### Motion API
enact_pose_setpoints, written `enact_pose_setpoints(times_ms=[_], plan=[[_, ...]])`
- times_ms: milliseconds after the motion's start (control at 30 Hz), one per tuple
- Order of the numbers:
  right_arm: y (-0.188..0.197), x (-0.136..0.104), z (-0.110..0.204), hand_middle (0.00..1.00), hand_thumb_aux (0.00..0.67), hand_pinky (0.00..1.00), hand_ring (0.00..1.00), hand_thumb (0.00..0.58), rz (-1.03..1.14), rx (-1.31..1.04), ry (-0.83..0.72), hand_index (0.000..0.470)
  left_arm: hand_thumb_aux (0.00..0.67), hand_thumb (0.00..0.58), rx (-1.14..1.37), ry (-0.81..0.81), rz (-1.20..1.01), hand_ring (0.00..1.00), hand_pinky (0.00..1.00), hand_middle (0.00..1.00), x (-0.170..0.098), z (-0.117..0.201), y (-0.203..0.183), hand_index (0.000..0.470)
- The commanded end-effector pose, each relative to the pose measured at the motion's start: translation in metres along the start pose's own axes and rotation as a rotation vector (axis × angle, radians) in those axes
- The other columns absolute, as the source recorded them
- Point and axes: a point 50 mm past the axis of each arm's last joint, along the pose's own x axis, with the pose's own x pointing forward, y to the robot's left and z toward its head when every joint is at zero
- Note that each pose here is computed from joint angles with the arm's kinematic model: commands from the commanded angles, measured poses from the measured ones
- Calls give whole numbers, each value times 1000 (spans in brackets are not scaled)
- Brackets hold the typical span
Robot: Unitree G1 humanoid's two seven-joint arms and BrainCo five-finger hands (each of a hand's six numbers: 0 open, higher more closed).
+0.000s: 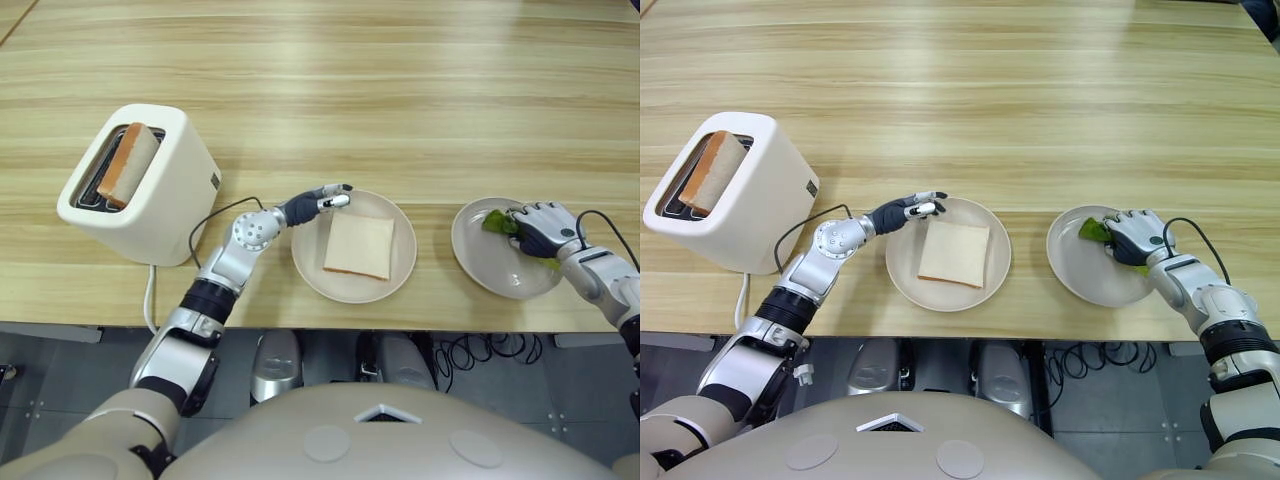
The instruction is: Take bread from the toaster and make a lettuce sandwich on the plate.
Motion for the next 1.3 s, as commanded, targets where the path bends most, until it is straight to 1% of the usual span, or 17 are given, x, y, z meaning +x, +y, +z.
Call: enact_pose_setpoints(times_ms=[33,167,300,367,433,533,667,833,933,1067,1200,1300], plan=[[-1,-3,3,1000,670,1000,1000,580,-31,-27,-8,460,0,0,96,-66,143,0,0,0,-7,19,26,0],[-29,-4,1,1000,670,1000,1000,580,-178,-97,-6,460,0,0,156,-116,301,0,0,0,-26,33,51,0],[-67,-2,16,1000,670,1000,1000,580,-353,-175,-53,460,0,0,192,-146,428,0,0,0,-49,43,69,0],[-85,1,31,1000,670,1000,1000,580,-433,-187,-98,460,0,0,205,-153,472,0,0,0,-59,46,75,0],[-103,6,55,1000,670,1000,1000,580,-505,-171,-175,460,0,0,220,-154,525,0,0,0,-72,48,82,0],[-116,15,94,1000,670,1000,1000,580,-557,-131,-303,460,0,0,237,-148,586,0,0,0,-89,50,92,0],[-117,31,139,1000,670,1000,1000,580,-564,-71,-461,460,0,0,262,-143,676,0,0,0,-112,55,107,0],[-111,51,177,1000,670,1000,1000,580,-539,-16,-578,460,0,0,293,-146,786,0,0,0,-142,63,125,0],[-104,61,190,1000,670,1000,1000,580,-488,20,-619,460,0,0,312,-142,832,0,0,0,-157,67,133,0],[-81,72,205,1000,670,1000,1000,580,-318,2,-671,460,0,0,319,-143,870,0,0,0,-174,73,139,0],[-65,73,210,1000,670,1000,1000,580,-207,-25,-715,460,0,0,316,-147,874,0,0,0,-181,78,140,0],[-64,73,208,1000,670,1000,1000,580,-197,-12,-718,460,0,0,328,-142,874,0,0,0,-184,81,140,0]])
